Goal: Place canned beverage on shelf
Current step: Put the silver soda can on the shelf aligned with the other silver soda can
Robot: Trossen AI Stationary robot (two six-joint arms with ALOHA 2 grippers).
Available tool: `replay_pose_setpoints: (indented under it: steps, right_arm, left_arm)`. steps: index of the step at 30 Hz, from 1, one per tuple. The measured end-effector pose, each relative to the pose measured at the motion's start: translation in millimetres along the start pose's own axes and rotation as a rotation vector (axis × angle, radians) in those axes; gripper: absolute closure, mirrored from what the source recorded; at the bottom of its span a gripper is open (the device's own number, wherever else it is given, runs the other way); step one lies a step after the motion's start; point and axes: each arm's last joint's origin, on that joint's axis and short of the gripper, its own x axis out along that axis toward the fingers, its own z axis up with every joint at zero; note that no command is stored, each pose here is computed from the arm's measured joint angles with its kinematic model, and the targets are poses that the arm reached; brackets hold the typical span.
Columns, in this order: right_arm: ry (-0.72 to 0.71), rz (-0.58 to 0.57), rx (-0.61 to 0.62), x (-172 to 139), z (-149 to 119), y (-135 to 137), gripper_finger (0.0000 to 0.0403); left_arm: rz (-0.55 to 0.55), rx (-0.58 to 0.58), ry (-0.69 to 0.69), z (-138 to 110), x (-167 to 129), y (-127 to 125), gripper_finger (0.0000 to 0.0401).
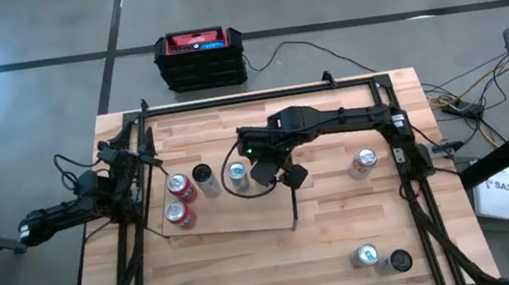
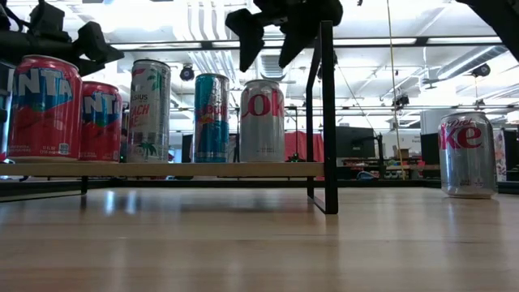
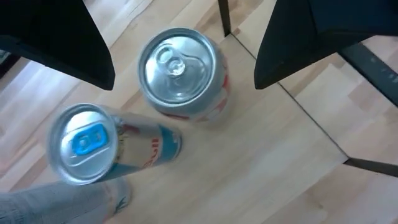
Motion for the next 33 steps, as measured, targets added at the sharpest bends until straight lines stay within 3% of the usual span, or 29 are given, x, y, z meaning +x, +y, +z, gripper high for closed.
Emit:
replay_pose_setpoints:
  steps: [4,14,23,26,33]
  right_arm:
    - [0.027,-0.008,0.033,3,0,0,0.0033]
    - [0.146,-0.15,0.414,-20,7,21,0.0032]
    - [0.219,-0.345,1.101,-62,-13,39,0.0039]
    - [0.184,-0.416,1.334,-67,-19,43,0.004]
    - [0.212,-0.422,1.635,-70,-40,66,0.004]
  left_arm:
    - [0.0,0.0,0.0,0,0,0,0.009]
    - [0.0,0.0,0.0,0,0,0,0.009]
    - [0.001,0.0,0.0,0,0,0,0.009]
    - [0.001,0.0,0.0,0,0,0,0.009]
    - [0.0,0.005,0.004,-1,0,0,0.009]
